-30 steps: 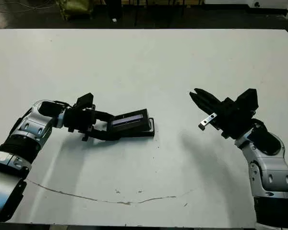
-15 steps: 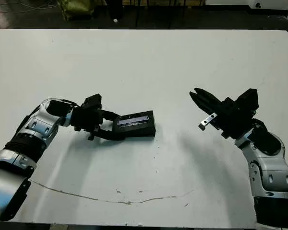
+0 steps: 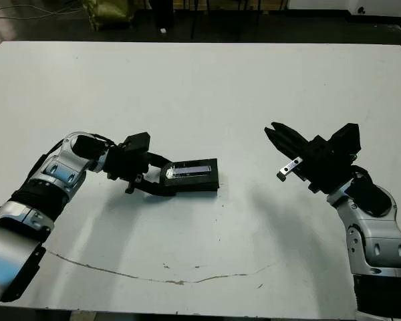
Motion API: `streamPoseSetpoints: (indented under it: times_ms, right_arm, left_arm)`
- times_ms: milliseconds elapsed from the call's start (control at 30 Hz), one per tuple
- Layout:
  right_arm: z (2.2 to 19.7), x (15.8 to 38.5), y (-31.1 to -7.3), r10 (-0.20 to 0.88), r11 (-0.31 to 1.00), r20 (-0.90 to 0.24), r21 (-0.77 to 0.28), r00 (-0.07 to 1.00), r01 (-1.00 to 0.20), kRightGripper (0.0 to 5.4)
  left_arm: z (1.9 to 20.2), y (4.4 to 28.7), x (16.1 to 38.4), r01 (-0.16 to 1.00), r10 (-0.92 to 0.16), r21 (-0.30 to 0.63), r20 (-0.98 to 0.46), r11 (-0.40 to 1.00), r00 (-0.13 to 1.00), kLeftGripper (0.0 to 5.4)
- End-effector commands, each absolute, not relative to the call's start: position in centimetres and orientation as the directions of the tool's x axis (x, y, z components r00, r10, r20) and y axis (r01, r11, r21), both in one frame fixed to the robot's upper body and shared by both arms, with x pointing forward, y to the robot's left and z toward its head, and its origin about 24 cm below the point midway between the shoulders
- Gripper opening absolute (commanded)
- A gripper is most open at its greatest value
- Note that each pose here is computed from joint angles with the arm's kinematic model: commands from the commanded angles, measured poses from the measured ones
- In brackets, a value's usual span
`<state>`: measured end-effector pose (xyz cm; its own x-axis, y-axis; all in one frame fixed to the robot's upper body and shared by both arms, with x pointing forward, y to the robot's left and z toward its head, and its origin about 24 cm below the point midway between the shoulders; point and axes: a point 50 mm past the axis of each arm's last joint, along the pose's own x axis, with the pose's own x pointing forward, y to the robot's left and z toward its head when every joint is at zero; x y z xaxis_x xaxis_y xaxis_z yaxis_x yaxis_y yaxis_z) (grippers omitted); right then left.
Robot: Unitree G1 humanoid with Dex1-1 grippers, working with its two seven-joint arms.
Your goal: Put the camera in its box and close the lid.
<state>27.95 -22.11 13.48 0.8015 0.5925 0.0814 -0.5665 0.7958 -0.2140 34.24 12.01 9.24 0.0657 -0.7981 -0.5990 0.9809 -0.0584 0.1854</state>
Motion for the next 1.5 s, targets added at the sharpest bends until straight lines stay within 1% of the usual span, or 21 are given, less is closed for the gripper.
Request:
streamPoseSetpoints:
  times_ms: [33,367,467,600,833,1033,1167,1233,1400,1500]
  right_arm:
    - [12.8,27.7,-22.4,0.583,0.803,0.057,-0.192,0.810,-0.565,0.00]
    - [13.0,27.7,-22.4,0.582,0.802,0.051,-0.200,0.811,-0.563,0.00]
    - [12.9,27.7,-22.4,0.586,0.801,0.056,-0.195,0.808,-0.567,0.00]
    - [12.9,27.7,-22.4,0.585,0.801,0.058,-0.200,0.809,-0.565,0.00]
    - [12.9,27.7,-22.4,0.589,0.799,0.058,-0.190,0.806,-0.570,0.00]
    - [12.9,27.7,-22.3,0.591,0.797,0.061,-0.193,0.804,-0.572,0.00]
    - [12.9,27.7,-22.4,0.595,0.796,0.065,-0.191,0.801,-0.575,0.00]
    - [12.8,27.8,-22.4,0.597,0.795,0.068,-0.185,0.799,-0.578,0.00]
    - [12.8,27.7,-22.4,0.602,0.791,0.063,-0.183,0.796,-0.584,0.00]
    - [12.7,27.8,-22.4,0.608,0.787,0.065,-0.180,0.791,-0.590,0.00]
  left_arm:
    - [7.6,11.4,33.7,0.983,-0.742,0.154,-0.670,-0.102,0.028,2.21]
    - [7.9,11.5,33.6,0.971,-0.726,0.178,-0.687,-0.162,0.005,2.21]
    - [7.8,11.6,33.6,0.971,-0.712,0.165,-0.702,-0.170,-0.005,2.82]
    - [7.7,11.7,33.7,0.975,-0.690,0.151,-0.724,-0.160,-0.002,3.78]
    - [7.6,12.0,33.5,0.969,-0.715,0.178,-0.699,-0.169,0.004,5.39]
    - [7.4,12.2,33.5,0.974,-0.711,0.156,-0.703,-0.163,-0.006,5.39]
    - [7.3,12.2,33.4,0.972,-0.722,0.168,-0.692,-0.162,-0.001,5.39]
    - [7.4,12.2,33.4,0.976,-0.720,0.158,-0.694,-0.149,0.002,5.39]
    - [7.9,12.3,33.3,0.977,-0.770,0.186,-0.637,-0.101,0.041,5.39]
    - [8.4,12.4,33.2,0.970,-0.806,0.229,-0.587,-0.081,0.072,5.39]
